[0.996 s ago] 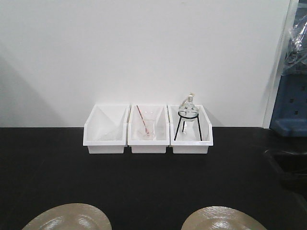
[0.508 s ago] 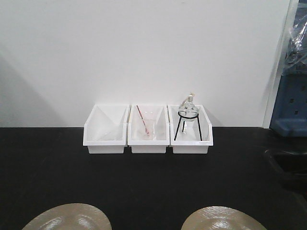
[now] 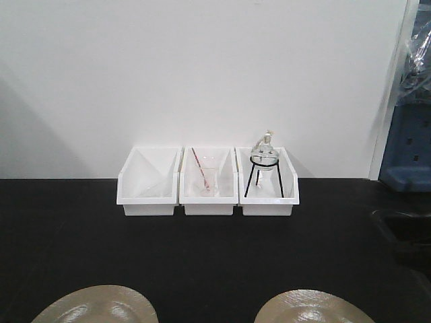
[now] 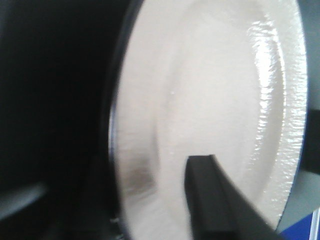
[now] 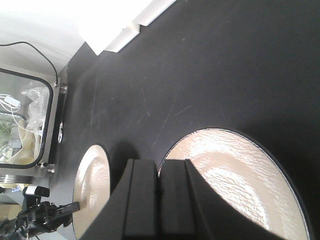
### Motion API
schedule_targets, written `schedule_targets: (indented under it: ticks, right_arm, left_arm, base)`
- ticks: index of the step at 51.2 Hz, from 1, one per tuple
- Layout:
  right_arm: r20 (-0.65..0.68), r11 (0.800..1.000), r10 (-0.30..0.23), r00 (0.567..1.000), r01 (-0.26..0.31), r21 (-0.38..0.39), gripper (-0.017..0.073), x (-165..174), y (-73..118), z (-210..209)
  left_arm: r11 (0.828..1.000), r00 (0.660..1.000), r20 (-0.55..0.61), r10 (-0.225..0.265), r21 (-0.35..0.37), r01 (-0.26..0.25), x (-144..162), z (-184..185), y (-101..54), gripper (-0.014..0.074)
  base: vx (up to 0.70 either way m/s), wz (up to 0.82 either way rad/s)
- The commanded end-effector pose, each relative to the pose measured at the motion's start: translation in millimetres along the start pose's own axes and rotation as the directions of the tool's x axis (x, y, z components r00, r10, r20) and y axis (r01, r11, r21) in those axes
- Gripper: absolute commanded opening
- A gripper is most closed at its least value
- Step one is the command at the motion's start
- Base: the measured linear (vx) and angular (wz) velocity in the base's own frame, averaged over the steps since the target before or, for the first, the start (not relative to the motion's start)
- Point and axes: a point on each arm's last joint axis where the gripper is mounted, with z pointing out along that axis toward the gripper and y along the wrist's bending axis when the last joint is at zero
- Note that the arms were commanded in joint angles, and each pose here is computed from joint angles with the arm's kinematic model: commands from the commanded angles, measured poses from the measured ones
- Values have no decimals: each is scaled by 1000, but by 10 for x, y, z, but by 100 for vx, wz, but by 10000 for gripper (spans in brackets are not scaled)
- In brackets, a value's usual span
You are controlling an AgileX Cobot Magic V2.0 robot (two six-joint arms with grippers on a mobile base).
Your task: Arrange circular plates on left workspace
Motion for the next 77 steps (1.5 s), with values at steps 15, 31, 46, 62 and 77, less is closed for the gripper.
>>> schedule_targets:
  ticks: [15, 31, 46, 62, 77]
  right_arm:
    - [61, 997, -47, 997, 50, -59, -4, -82, 226, -104]
    - [60, 997, -47, 997, 50, -60, -4, -81, 228, -104]
    - [39, 995, -47, 998, 50, -88, -4, -60, 253, -105]
    - [34, 994, -46, 998, 49, -102, -4, -55, 264, -106]
    - [53, 996, -45, 998, 50, -80, -4, -73, 246, -105]
  left_arm:
    - [984, 994, 82, -76, 165, 62, -114, -71, -271, -7]
    - [874, 960, 201, -196, 480, 78, -331, -96, -693, -3]
    - [904, 957, 244, -155, 426, 38, -745, 138, -1169, -3]
    - [875, 984, 122, -128, 480, 55, -1036, 813, -1485, -3]
    - [897, 985, 107, -136, 435, 77, -1068, 1276, -1592, 5]
  base:
    - [0, 0]
    - [0, 0]
    - [0, 0]
    - [0, 0]
    - [0, 0]
